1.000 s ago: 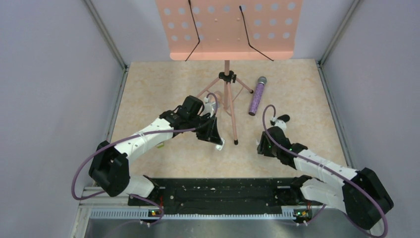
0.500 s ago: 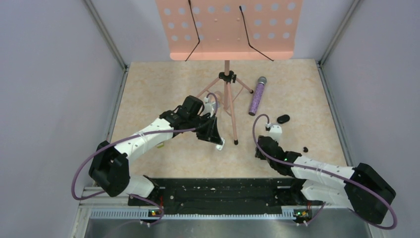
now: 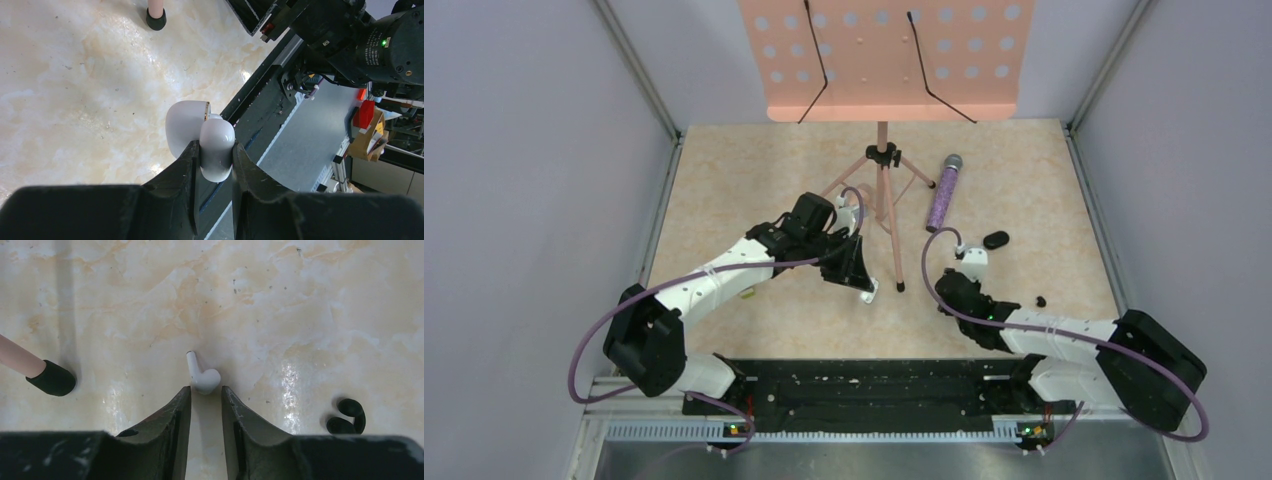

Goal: Insert the wireless bluetooth earbuds into the charging case
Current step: Adjust the left earbud at the center of the board.

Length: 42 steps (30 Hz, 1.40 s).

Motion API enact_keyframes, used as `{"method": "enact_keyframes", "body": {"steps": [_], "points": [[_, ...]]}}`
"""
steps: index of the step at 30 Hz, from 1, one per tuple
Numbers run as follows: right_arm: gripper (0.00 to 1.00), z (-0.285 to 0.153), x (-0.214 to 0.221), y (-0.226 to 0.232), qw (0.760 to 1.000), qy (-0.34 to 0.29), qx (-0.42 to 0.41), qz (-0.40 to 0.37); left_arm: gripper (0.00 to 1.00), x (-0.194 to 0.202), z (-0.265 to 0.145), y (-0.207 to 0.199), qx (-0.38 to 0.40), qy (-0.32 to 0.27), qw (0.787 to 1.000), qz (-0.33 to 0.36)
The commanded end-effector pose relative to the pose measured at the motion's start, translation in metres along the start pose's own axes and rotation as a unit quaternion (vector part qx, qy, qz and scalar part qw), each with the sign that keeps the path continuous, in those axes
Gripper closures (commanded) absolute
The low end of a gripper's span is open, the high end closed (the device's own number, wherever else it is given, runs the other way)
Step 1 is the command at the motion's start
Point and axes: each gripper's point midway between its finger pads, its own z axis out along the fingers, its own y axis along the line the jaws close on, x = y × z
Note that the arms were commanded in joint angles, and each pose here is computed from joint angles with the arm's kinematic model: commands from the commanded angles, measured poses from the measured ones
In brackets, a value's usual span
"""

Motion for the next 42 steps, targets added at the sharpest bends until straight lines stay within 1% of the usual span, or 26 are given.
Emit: {"method": "enact_keyframes", "body": {"steps": [1, 6, 8, 12, 20, 26, 32, 35, 42], "points": [[0.73, 0.0, -0.003, 0.012, 1.0, 0.003, -0.017, -0.007, 1.0, -0.014, -0.012, -0.016, 0.019, -0.033, 0.999, 0.021], [0.76, 0.002, -0.004, 0.011, 1.0, 0.004, -0.011, -0.019, 1.0, -0.013, -0.014, -0.017, 0.018, -0.035, 0.999, 0.022], [0.75, 0.003, -0.003, 0.011, 1.0, 0.008, -0.008, -0.022, 1.0, -0.012, -0.014, -0.016, 0.018, -0.035, 0.999, 0.022], [0.69, 0.005, -0.001, 0.012, 1.0, 0.014, -0.003, -0.027, 1.0, -0.012, -0.015, -0.017, 0.018, -0.037, 0.999, 0.021], [0.69, 0.009, -0.003, 0.01, 1.0, 0.014, 0.006, -0.022, 1.0, -0.01, -0.016, -0.016, 0.017, -0.037, 0.999, 0.022], [0.74, 0.01, -0.005, 0.008, 1.0, 0.013, 0.009, -0.015, 1.0, -0.01, -0.015, -0.016, 0.017, -0.037, 0.999, 0.023], [0.84, 0.006, -0.012, 0.007, 1.0, 0.007, 0.007, -0.004, 1.0, -0.009, -0.015, -0.015, 0.015, -0.037, 0.999, 0.022], [0.85, 0.0, -0.019, 0.008, 1.0, 0.005, -0.001, 0.005, 1.0, -0.009, -0.015, -0.014, 0.014, -0.036, 0.999, 0.021], [0.89, -0.023, -0.034, 0.006, 0.999, 0.031, -0.011, 0.042, 1.0, -0.012, -0.014, -0.013, 0.011, -0.042, 0.999, 0.02]]}}
